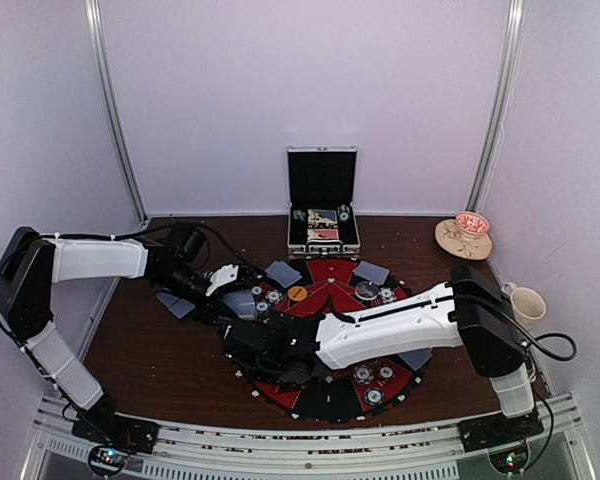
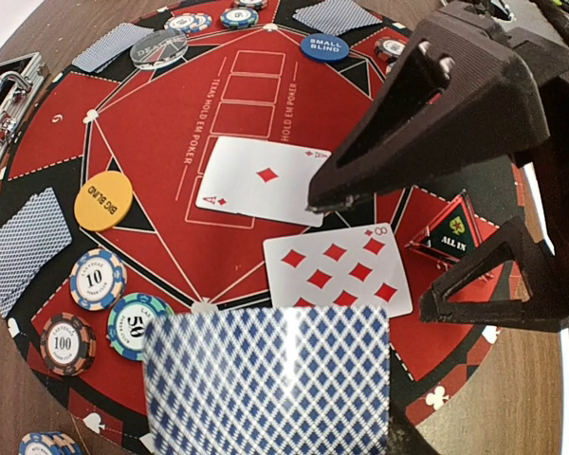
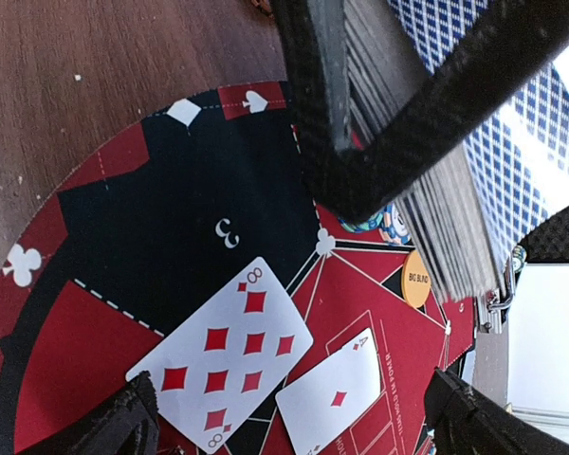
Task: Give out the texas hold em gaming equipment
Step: Adjust the poker card in the community card area, then pick up the poker card from the face-down deck piles, then flop the poker card in the community card area.
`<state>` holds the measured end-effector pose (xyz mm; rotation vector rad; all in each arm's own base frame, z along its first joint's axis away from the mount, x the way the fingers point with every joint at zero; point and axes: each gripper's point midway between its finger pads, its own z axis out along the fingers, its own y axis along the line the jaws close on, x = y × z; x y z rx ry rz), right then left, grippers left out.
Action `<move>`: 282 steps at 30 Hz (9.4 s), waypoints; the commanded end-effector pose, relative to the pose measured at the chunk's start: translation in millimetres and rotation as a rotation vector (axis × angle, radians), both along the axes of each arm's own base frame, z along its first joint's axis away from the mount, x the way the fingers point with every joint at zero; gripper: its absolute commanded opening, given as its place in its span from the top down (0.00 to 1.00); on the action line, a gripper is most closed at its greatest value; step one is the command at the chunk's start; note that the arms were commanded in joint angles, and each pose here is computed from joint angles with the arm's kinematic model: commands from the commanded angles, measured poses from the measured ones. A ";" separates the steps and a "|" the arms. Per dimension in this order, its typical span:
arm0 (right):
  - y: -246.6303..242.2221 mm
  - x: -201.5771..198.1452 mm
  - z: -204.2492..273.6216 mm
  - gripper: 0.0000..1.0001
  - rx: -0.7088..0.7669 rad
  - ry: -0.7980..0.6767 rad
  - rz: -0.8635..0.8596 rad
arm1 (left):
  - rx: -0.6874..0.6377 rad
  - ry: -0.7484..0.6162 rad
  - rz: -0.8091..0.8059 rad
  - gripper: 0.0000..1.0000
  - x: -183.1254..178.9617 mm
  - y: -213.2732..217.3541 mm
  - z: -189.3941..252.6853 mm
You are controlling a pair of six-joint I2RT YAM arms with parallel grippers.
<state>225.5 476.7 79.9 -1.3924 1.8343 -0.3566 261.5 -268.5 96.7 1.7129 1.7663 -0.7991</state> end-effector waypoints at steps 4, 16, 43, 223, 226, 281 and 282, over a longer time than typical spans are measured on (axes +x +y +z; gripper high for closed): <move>0.2 -7.7 -15.9 0.00 -0.079 0.070 0.026 | -0.029 -0.011 -0.020 0.55 -3.6 -3.1 7.6; -3.9 -7.8 -31.7 0.00 -0.124 0.083 0.021 | -0.027 -0.017 0.000 0.55 3.2 1.0 8.3; -17.3 32.2 -36.2 0.00 -0.142 -0.042 -0.095 | -0.034 -0.003 0.052 0.55 21.7 11.8 7.0; 30.0 59.2 53.4 0.10 1.186 0.908 -0.186 | -0.023 -0.002 -0.035 0.54 -9.4 -4.3 4.0; 33.3 62.5 50.1 0.12 1.181 0.907 -0.199 | -0.021 -0.003 -0.039 0.54 -11.0 -4.6 3.3; -50.1 71.9 77.2 1.00 1.155 0.701 -0.260 | 0.004 -0.008 -0.039 0.54 -9.2 -4.9 -3.1; -63.8 76.8 76.8 1.00 1.111 0.629 -0.296 | 0.004 -0.009 -0.038 0.54 -8.9 -4.9 -2.7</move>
